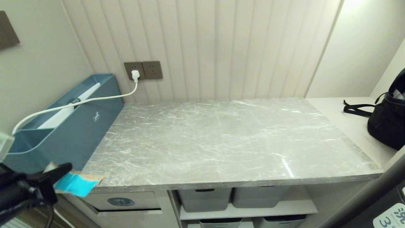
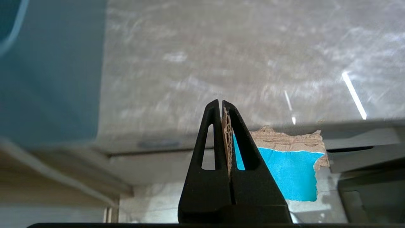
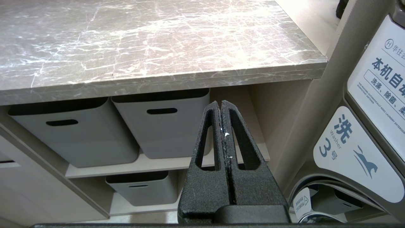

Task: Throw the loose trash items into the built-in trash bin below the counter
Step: Put the garbage in the trash can

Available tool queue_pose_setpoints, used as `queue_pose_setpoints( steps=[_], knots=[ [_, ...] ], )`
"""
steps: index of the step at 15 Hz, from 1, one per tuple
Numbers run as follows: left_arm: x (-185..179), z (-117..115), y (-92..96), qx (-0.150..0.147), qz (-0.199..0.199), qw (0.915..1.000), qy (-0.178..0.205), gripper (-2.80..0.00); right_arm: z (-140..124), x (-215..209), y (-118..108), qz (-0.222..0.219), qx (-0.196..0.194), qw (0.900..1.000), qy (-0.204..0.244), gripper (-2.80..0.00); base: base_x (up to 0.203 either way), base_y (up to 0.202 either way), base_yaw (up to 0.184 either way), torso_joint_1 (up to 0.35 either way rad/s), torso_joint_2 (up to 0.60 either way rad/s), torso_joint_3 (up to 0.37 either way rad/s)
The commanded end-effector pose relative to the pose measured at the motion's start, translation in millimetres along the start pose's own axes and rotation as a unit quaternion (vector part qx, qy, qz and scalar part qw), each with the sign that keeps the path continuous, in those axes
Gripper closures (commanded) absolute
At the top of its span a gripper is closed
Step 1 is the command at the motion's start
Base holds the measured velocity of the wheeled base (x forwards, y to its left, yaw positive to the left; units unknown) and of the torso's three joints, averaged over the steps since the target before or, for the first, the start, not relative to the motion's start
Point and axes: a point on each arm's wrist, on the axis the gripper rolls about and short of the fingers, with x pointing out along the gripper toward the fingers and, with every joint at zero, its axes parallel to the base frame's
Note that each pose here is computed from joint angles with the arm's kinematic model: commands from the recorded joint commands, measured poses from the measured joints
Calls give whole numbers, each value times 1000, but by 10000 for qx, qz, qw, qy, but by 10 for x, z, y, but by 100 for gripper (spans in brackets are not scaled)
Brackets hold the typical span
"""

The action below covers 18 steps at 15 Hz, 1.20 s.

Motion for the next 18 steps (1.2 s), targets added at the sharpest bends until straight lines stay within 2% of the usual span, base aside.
queue_pose_setpoints(
  steps=[1, 6, 13, 18],
  knots=[
    [-346, -195, -14, 20, 101, 9990, -435, 0, -3, 2, 0, -2, 4, 10000, 12, 0, 0, 0, 0, 0, 0, 0],
    [-486, -412, -16, 127, 178, 9986, -480, 0, -3, 2, 0, -2, -2, 10000, 12, 0, 0, 0, 0, 0, 0, 0],
    [-509, -445, -17, 213, 182, 9984, -495, 0, -3, 2, 0, -2, 5, 10000, 12, 0, 0, 0, 0, 0, 0, 0],
    [-487, -527, -12, 198, 186, 9991, -312, 0, -3, 2, 0, -2, -3, 10000, 12, 0, 0, 0, 0, -140, 310, 163]
  ],
)
